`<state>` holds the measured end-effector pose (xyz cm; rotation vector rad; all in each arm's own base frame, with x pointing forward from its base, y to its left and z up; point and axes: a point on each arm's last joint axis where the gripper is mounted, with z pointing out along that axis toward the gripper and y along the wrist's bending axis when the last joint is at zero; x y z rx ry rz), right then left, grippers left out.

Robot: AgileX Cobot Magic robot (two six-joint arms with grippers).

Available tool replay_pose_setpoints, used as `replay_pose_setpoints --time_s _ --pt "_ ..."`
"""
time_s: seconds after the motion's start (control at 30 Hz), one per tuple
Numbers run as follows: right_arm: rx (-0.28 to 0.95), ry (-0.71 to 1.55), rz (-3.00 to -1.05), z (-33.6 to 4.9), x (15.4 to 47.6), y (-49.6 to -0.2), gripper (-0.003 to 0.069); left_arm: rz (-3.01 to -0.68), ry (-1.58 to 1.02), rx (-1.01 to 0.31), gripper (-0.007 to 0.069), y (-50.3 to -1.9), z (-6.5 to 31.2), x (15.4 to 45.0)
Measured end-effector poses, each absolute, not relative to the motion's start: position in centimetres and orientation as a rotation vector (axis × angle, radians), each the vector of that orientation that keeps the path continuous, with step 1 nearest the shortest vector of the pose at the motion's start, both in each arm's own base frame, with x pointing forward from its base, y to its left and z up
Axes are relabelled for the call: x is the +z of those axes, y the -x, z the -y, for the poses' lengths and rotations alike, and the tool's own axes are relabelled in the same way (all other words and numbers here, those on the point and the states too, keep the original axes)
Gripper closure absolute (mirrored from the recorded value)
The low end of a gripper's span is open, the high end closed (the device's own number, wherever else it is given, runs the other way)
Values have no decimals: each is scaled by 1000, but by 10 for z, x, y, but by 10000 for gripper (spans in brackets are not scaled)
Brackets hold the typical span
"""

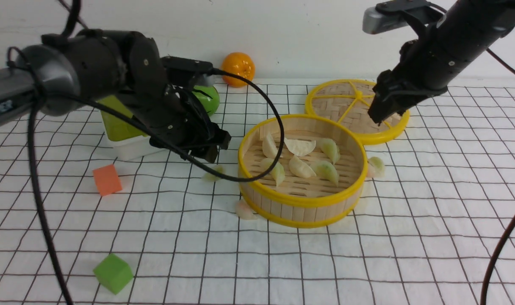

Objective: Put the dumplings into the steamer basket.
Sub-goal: Use the left arm to grab a dumpling, then use the left arm to put the dumpling into the steamer

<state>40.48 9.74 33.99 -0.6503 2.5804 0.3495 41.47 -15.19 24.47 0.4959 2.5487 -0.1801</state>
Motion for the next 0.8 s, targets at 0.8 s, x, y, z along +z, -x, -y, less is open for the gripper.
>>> replay_pose_setpoints --time_s 0.8 --pt "380 630 -2591 -97 340 -404 389 -2640 -524 -173 469 -460 168 170"
